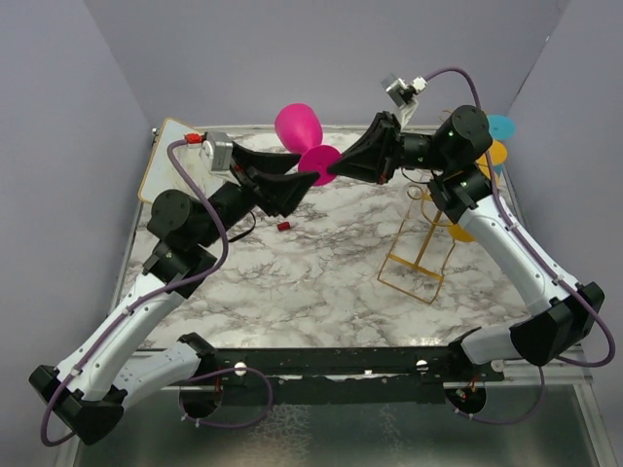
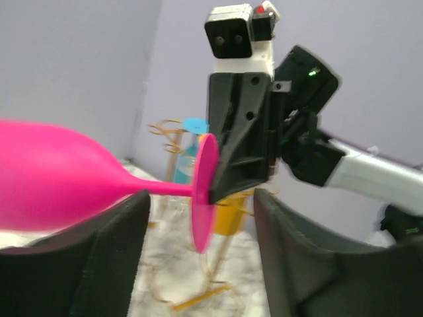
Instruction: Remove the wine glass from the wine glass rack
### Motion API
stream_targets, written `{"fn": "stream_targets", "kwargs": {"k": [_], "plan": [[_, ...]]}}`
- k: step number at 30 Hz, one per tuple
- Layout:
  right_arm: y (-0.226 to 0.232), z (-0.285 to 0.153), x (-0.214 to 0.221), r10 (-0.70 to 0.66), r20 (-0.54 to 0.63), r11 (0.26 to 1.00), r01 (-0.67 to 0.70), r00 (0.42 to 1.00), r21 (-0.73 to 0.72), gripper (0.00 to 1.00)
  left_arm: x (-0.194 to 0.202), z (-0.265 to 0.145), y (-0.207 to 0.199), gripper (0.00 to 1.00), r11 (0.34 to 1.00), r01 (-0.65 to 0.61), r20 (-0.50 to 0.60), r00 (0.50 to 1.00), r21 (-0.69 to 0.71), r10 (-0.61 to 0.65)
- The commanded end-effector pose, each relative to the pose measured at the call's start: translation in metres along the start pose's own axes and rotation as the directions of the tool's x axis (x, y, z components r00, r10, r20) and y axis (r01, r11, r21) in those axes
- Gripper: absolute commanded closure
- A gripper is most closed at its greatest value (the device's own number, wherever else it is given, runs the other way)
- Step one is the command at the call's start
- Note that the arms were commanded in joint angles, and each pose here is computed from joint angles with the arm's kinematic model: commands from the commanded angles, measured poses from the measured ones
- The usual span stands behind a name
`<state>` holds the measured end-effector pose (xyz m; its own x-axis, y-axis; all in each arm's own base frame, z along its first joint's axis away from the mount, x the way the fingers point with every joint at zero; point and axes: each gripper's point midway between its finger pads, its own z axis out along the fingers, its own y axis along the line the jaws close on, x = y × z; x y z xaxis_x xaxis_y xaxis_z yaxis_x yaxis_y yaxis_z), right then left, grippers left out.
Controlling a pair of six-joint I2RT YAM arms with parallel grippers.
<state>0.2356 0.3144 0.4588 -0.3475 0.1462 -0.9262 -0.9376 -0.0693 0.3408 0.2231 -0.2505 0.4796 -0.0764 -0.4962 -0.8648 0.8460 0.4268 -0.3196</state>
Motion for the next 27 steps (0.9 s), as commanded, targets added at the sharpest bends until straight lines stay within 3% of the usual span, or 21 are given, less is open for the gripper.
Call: {"fn": "stream_targets", "kwargs": {"k": [1, 3, 7, 10, 13, 17, 20, 23, 27], "plan": [[0.009, -0.005, -0.008, -0.254, -0.037, 0.967, 0.255, 0.966, 0.004, 0.99, -0.005, -0.012, -0.007, 0.17, 0.999, -0.047, 0.015, 0.999, 0.016, 0.047], [0.009, -0.012, -0.006, -0.413, -0.064, 0.91, 0.414, 0.909, 0.014, 0.99, -0.008, -0.017, 0.001, 0.07, 0.997, -0.061, 0.007, 0.998, -0.045, 0.062], [0.01, -0.03, 0.004, -0.69, -0.104, 0.717, 0.696, 0.717, 0.04, 0.99, -0.007, -0.025, 0.025, 0.01, 0.974, -0.049, -0.062, 0.997, -0.221, 0.036], [0.015, -0.042, 0.012, -0.835, -0.123, 0.54, 0.842, 0.537, 0.013, 0.99, 0.001, -0.027, 0.041, 0.01, 0.938, 0.021, -0.126, 0.99, -0.345, -0.069], [0.016, -0.048, 0.025, -0.889, -0.135, 0.444, 0.896, 0.437, -0.027, 0.99, 0.028, -0.012, 0.039, 0.01, 0.927, 0.121, -0.24, 0.947, -0.356, -0.215], [0.014, -0.055, 0.035, -0.912, -0.159, 0.389, 0.92, 0.378, -0.041, 0.99, 0.019, 0.015, -0.014, 0.01, 0.957, 0.266, -0.325, 0.901, -0.111, -0.288], [0.016, -0.059, 0.041, -0.929, -0.151, 0.347, 0.937, 0.338, -0.034, 0.99, 0.003, 0.019, -0.04, 0.01, 0.948, 0.317, -0.307, 0.905, 0.02, -0.296], [0.02, -0.061, 0.051, -0.946, -0.136, 0.306, 0.95, 0.296, -0.061, 0.99, -0.002, 0.019, -0.039, 0.01, 0.943, 0.334, -0.279, 0.906, 0.006, -0.319], [0.023, -0.062, 0.056, -0.955, -0.118, 0.284, 0.956, 0.274, -0.076, 0.99, 0.008, 0.025, -0.026, 0.01, 0.919, 0.388, -0.301, 0.87, -0.075, -0.391]]}}
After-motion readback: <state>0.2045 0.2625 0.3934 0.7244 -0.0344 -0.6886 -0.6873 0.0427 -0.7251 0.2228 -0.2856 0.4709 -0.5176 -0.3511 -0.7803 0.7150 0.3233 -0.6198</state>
